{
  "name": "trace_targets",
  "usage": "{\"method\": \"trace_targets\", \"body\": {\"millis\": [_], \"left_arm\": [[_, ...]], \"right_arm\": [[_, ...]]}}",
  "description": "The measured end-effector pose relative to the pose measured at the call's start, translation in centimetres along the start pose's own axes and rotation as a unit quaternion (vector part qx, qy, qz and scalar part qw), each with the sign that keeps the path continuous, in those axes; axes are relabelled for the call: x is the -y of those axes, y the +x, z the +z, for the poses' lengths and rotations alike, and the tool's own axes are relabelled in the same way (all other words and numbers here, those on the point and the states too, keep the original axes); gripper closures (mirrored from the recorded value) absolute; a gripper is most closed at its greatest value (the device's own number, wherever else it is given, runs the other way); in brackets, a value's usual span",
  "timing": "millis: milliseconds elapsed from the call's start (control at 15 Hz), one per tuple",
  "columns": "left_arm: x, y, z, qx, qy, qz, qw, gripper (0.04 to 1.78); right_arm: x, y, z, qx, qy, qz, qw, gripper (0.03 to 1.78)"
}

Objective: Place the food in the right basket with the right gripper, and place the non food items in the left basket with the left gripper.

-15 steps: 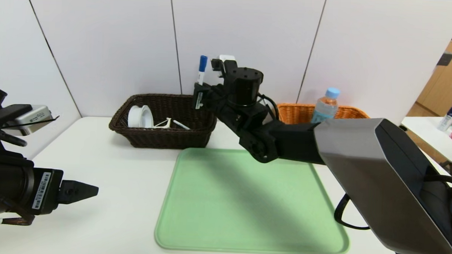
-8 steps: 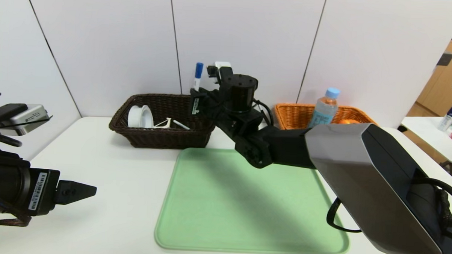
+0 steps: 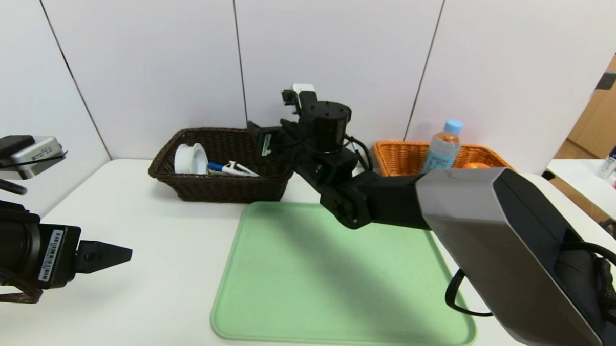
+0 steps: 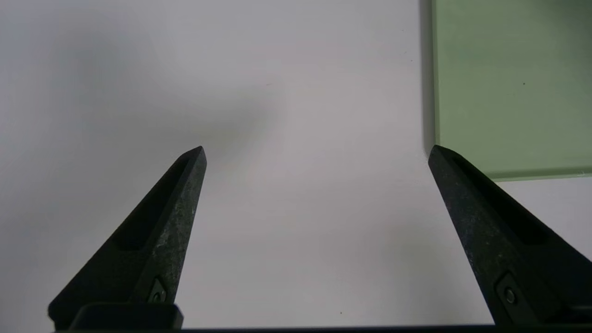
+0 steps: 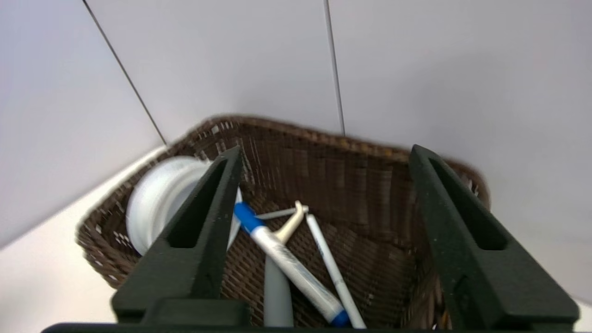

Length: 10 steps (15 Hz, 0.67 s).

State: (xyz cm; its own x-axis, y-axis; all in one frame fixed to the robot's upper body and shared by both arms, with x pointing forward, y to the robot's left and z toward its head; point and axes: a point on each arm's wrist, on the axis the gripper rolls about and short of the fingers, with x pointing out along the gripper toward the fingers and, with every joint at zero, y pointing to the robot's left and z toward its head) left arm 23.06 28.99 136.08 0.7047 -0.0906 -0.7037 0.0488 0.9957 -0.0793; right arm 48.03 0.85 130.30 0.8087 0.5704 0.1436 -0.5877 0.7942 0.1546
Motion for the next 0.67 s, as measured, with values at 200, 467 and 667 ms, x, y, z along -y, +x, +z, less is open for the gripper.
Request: {"method": "trace_targets", "body": {"millis": [200,467,667], "left_arm": [[0.1,-1.0,1.1,0.029,-0.007,-0.008,1.0,0.13],[0.2,-2.8,2.3,0.07,-0.014,-0.021,0.997,0.13],[0.1,-4.6,2.8,0.103,-0.018,-0.03,0.994,0.13]], "right_arm": [[-0.2,-1.6,5.0,0.006,-0.003,-0.007,1.0,0.4],[0.4,-6.7,13.2,-0.062,-0.013,-0.037,0.9973,0.28],[1.8,-12.4,17.7,-0.154,-0.029,-0.091,0.9834,0.22]]}}
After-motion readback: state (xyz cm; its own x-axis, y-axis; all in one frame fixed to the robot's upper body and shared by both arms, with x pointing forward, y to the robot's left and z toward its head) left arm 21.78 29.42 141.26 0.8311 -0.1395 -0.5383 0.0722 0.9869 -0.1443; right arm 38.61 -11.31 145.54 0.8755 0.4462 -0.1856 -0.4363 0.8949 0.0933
